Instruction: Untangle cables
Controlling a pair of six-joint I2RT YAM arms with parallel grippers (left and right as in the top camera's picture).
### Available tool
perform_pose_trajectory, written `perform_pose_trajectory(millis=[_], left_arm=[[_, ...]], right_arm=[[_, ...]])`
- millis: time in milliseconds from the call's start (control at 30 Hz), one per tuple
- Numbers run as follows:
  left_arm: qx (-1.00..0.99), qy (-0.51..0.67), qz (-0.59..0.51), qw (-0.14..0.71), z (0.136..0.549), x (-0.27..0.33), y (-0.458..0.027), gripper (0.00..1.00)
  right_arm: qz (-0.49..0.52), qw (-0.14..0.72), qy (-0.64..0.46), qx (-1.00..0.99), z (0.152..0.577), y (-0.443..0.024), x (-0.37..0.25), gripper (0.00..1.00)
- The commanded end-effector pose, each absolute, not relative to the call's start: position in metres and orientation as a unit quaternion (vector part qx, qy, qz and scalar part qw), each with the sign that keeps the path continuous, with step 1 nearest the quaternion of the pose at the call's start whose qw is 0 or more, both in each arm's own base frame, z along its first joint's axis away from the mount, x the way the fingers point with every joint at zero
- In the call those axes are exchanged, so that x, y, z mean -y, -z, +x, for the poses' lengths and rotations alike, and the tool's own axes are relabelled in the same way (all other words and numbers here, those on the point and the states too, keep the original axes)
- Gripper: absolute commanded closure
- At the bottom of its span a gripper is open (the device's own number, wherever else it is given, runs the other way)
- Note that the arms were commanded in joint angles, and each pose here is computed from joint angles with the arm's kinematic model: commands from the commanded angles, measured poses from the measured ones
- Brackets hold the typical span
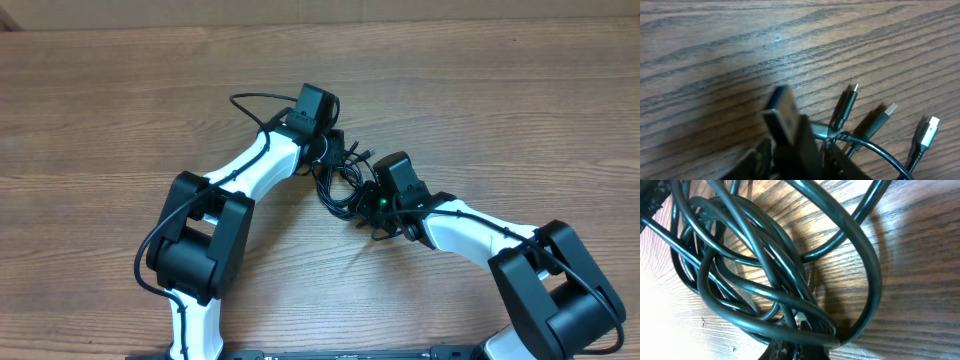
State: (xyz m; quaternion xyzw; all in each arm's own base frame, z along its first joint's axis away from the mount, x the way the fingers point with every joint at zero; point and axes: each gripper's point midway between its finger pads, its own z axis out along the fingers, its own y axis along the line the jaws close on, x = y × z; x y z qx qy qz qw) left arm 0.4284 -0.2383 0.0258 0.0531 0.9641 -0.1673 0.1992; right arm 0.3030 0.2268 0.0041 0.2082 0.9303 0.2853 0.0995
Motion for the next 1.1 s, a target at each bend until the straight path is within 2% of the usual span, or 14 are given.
perform_pose_trajectory(millis=[0, 200, 533, 733, 767, 833, 933, 1067], left_arm=[[-0.963, 0.167, 0.059, 0.202, 0.430, 0.240, -0.028, 0.69], [-0.963, 0.168, 0.059, 0.203, 0.429, 0.240, -0.045, 0.76], [-0.959, 0.174, 0.061, 0.216, 0.421, 0.237, -0.081, 0.75], [-0.964, 0.165, 0.060, 0.198, 0.413, 0.232, -0.076, 0.81], [-0.965, 0.164, 0.060, 0.196, 0.413, 0.232, -0.074, 0.78], [-0.966, 0.163, 0.060, 0.194, 0.413, 0.232, -0.071, 0.66], [-0.966, 0.162, 0.059, 0.191, 0.414, 0.233, -0.065, 0.57], [-0.968, 0.159, 0.059, 0.185, 0.417, 0.234, -0.052, 0.56]], right_arm=[[0.207, 0.099, -0.282, -0.932, 0.304, -0.001, -0.226, 0.96], [0.207, 0.099, -0.282, -0.932, 0.304, -0.001, -0.226, 0.96], [0.207, 0.099, -0.282, -0.932, 0.304, -0.001, -0.226, 0.96], [0.207, 0.098, -0.283, -0.931, 0.304, -0.001, -0.227, 0.96], [0.206, 0.097, -0.285, -0.931, 0.303, -0.001, -0.227, 0.96], [0.206, 0.096, -0.285, -0.931, 0.303, -0.001, -0.227, 0.96], [0.206, 0.096, -0.285, -0.931, 0.303, -0.001, -0.227, 0.96], [0.206, 0.096, -0.285, -0.931, 0.303, -0.001, -0.227, 0.96]])
